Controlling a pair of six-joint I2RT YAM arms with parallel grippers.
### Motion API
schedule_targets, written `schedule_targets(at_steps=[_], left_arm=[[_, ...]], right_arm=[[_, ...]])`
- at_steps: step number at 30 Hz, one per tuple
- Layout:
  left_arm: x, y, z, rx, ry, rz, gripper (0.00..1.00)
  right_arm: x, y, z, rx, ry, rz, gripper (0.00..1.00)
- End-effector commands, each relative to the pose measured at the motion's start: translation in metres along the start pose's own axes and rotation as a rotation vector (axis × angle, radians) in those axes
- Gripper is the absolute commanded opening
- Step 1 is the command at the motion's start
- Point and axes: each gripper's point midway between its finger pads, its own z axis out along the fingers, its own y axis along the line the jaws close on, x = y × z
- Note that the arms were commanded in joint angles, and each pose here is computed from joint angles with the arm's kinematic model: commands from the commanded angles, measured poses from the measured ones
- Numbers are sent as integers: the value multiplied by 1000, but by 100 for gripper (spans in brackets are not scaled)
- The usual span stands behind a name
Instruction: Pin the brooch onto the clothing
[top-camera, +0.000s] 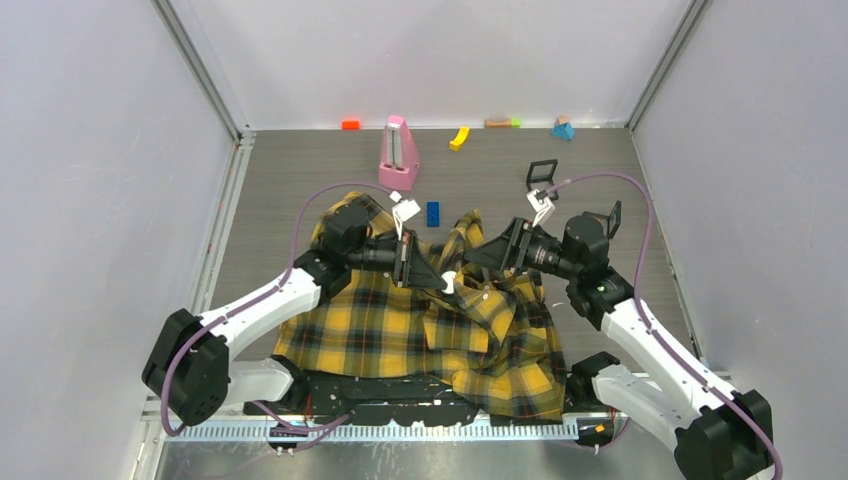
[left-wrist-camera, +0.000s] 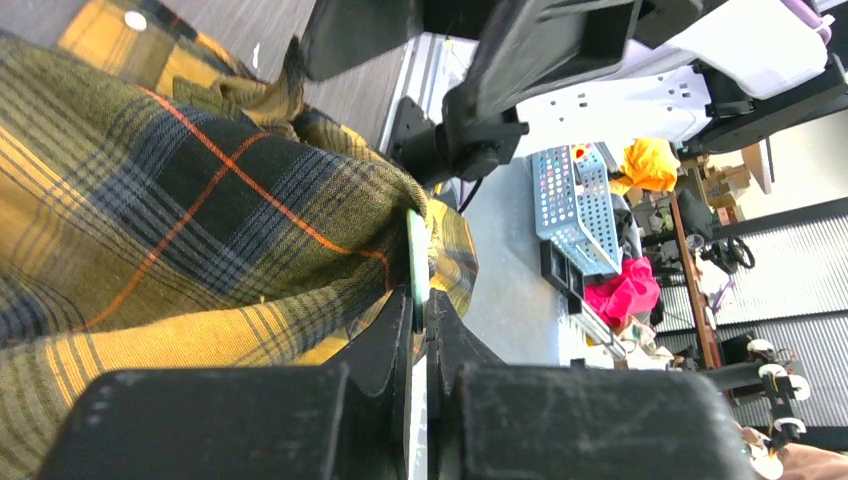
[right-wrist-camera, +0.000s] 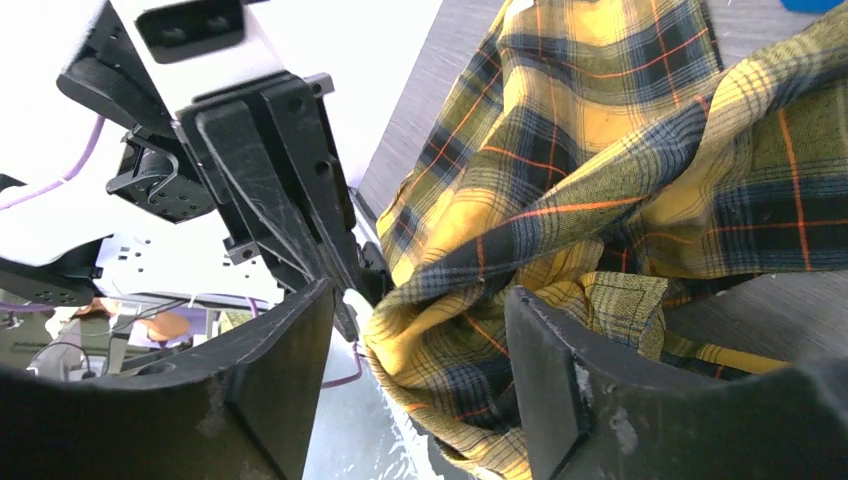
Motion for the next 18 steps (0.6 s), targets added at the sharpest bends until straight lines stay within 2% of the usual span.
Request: schedule_targets(at_steps=[1,5,7,8,10,11,12,13,14,15,16,17,18], left_arm=[[3,-8,-2,11,40,36,0],[3,-1,-2,-29,43,25,4],[1,3,-4,-60,41,18,12],[-1,6,-5,-81,35,12,18],[-7,15,-10,-148,16,-10,41],[-10,23,-15,-204,12,-34,55],[-12,31,-21,-263,8,-58,64],[-18,40,-29,-326,-3,-69,76],[-23,47,-38,-382,-9,-82,81],[-30,53,-47,-425,-23,-81,83],[-36,56,-57,-451,-36,-88,85],[-43,58,-65,-475,-56,-88,86],[-52,59,-74,-496,-78,-80,87]], right_arm=[[-12,8,-9,8,-68,-90,72],[-15,8,-14,37,-84,-110,74],[-17,6,-17,67,-98,-114,75],[-18,4,-18,85,-102,-120,75],[-25,-5,-22,164,-126,-122,75],[-31,-17,-28,263,-150,-103,75],[-32,-38,-36,392,-162,-87,76],[-43,-37,-41,440,-184,-93,76],[-43,-57,-53,568,-185,-88,76],[-53,-57,-56,615,-197,-97,76],[-54,-79,-69,756,-196,-101,76],[-65,-78,-76,806,-220,-114,76],[-65,-96,-89,931,-204,-121,76]])
